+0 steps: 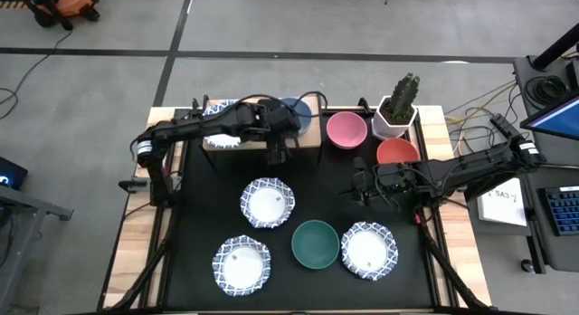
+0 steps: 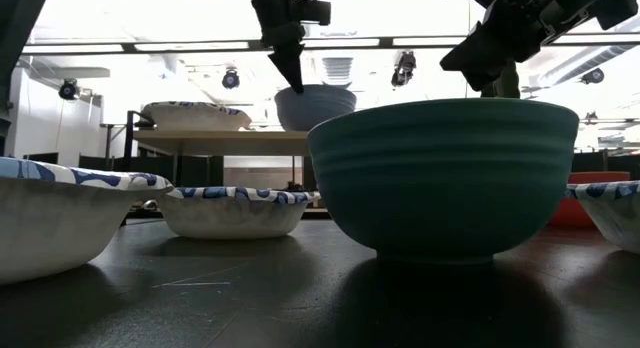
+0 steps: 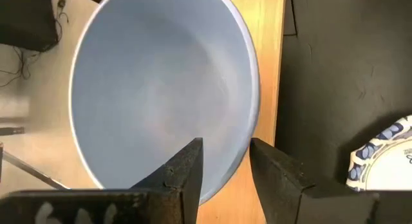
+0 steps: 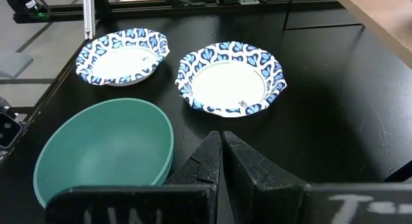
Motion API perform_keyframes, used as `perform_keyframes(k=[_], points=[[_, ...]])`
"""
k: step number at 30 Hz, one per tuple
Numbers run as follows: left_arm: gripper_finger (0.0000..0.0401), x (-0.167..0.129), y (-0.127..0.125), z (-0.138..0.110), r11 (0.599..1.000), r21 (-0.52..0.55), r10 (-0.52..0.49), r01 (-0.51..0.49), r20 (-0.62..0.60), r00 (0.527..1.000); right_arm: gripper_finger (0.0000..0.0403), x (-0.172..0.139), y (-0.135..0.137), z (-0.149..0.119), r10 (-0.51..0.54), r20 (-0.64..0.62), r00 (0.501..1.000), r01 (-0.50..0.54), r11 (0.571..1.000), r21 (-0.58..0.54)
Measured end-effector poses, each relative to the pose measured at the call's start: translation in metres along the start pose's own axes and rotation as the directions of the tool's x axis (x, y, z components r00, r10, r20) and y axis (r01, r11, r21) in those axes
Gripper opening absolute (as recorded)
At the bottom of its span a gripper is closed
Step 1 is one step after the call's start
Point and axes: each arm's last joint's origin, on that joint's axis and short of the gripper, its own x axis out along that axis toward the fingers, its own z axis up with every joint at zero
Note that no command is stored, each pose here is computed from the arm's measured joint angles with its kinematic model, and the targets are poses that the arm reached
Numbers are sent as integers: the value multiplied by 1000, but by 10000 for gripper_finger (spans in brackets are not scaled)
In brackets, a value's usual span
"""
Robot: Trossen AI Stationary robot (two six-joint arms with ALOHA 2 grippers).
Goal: Place and stack bowls onto a shelf
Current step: Put the blue bowl on the shelf, then stack the orange bowl on top of the blue bowl on the shelf
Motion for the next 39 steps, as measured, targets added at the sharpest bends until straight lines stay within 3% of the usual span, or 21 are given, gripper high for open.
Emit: perform_keyframes(k=[8,14,21,25,31,39], points=[[136,-7,3,2,1000,-8,5,-5,16,1000,9,1,0,-3,1,18,1000,-2,998,59],[139,-28,9,7,998,-63,25,-20,85,996,9,4,2,-8,31,174,984,-45,996,74],[139,-46,-4,-1,990,-82,-97,111,166,981,9,4,4,-20,50,224,973,-68,995,73],[139,-55,-21,-14,985,-91,-119,144,234,965,9,5,1,-28,-15,207,978,-7,995,103],[140,-75,-58,-44,968,-114,-159,222,405,900,9,6,-4,-42,-138,175,975,96,968,231],[140,-79,-111,-89,949,-11,-241,314,617,750,9,6,-6,-38,-235,184,954,172,936,308]])
